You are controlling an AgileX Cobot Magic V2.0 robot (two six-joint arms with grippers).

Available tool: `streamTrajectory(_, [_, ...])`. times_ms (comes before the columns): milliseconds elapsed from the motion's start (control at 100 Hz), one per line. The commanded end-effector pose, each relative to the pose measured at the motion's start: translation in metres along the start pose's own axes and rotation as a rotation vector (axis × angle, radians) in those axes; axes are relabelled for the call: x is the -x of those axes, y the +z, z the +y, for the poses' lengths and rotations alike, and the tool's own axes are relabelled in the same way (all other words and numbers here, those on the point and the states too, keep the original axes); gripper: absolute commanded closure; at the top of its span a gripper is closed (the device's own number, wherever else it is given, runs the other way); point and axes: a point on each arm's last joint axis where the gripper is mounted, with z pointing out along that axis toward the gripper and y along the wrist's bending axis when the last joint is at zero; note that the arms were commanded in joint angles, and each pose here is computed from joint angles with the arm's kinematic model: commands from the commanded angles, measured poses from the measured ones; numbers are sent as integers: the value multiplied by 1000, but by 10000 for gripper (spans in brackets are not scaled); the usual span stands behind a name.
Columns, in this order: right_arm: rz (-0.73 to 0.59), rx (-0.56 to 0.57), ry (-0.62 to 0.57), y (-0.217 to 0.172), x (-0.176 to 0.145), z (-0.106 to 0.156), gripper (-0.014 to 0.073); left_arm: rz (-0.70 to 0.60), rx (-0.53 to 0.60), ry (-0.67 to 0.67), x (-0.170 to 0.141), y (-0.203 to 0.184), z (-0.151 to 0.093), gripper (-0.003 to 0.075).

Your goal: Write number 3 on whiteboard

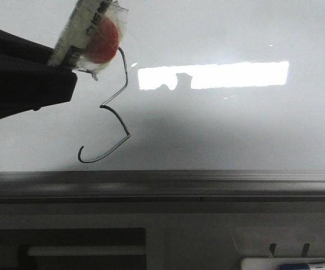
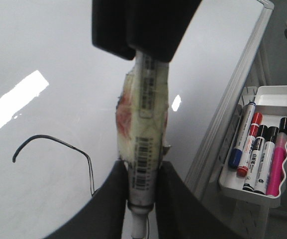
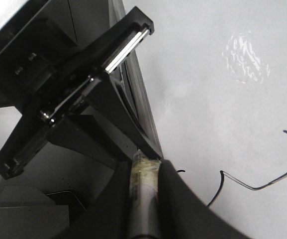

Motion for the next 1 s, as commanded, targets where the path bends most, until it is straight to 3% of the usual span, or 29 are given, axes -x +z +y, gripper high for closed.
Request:
streamTrajectory(0, [-78, -26, 9, -13, 14, 0, 656, -90, 34, -16, 16, 1, 6, 741])
streamTrajectory(190, [-86, -22, 19, -13, 15, 0, 653, -88, 34, -16, 15, 1, 6, 741])
streamTrajectory(260, [-85, -21, 19, -13, 15, 0, 582, -88, 34, -16, 15, 1, 6, 741])
streamTrajectory(330, [-94, -33, 20, -13, 15, -1, 388, -88, 34, -16, 15, 1, 6, 741])
streamTrajectory(430, [-136, -83, 22, -14, 19, -5, 19, -86, 40, -29, 15, 1, 7, 741])
streamTrajectory(480, [-173, -129, 24, -15, 22, -10, -83, -79, 62, -79, 14, 1, 9, 741])
streamTrajectory(550, [-230, -202, 27, -18, 27, -16, -54, -59, 130, -228, 11, 1, 15, 741])
streamTrajectory(720, [-355, -347, 27, -34, 37, -27, 8, 21, 376, -781, -7, -5, 33, 741])
streamTrajectory(990, [-357, -344, 25, -37, 37, -25, 31, 90, 445, -1017, -18, -7, 32, 741])
